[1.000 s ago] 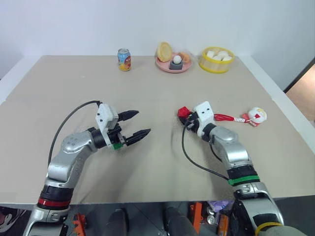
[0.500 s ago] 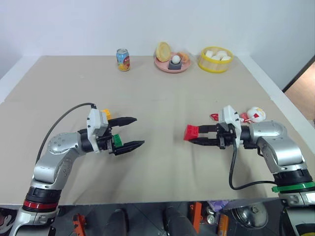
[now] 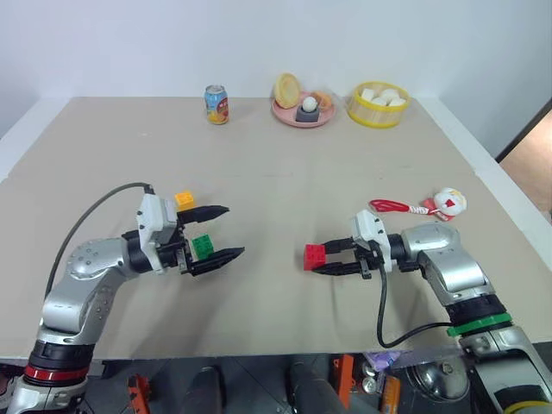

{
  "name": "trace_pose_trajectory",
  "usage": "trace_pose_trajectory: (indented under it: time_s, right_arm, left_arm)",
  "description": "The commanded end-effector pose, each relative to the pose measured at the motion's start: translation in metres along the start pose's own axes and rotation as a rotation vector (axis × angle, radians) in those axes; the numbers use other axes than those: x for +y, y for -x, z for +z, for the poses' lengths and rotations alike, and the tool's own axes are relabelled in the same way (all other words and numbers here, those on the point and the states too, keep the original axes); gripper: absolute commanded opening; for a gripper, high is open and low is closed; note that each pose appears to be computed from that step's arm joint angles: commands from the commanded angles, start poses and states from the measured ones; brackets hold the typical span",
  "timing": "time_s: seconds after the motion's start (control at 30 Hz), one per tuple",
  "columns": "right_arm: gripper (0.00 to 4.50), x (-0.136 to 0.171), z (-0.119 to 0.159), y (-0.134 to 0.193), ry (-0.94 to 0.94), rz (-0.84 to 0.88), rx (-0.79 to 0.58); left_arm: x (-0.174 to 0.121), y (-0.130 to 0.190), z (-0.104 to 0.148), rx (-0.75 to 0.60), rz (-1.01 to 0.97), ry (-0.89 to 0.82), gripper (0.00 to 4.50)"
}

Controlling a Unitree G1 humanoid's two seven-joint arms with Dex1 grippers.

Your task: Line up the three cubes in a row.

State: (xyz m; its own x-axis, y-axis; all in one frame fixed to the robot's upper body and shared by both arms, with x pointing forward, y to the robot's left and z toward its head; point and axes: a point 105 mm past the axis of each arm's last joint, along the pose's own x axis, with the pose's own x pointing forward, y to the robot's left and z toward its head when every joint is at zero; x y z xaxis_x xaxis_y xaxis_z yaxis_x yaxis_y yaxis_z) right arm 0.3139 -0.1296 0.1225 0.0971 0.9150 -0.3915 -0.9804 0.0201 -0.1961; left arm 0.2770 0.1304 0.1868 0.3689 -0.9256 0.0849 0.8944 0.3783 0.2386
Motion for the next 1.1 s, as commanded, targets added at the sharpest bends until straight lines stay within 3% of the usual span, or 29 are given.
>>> trace_pose_trajectory:
  time_s: [0.03,0.53,1.1]
  right_arm:
    - [1.22,-0.009,0.006,-0.001,0.046,0.007,-0.006]
    - [1.22,-0.007,-0.023,0.006,0.047,0.030,0.072]
    - [1.22,-0.011,-0.030,0.019,0.036,0.009,0.094]
  left_arm:
    - [-0.001,0.003,0.013,-0.017,0.005,-0.045,4.35]
    - [0.001,0.003,0.018,-0.024,0.028,-0.046,4.35]
    - [0.003,0.004,0.019,-0.029,0.027,-0.047,4.35]
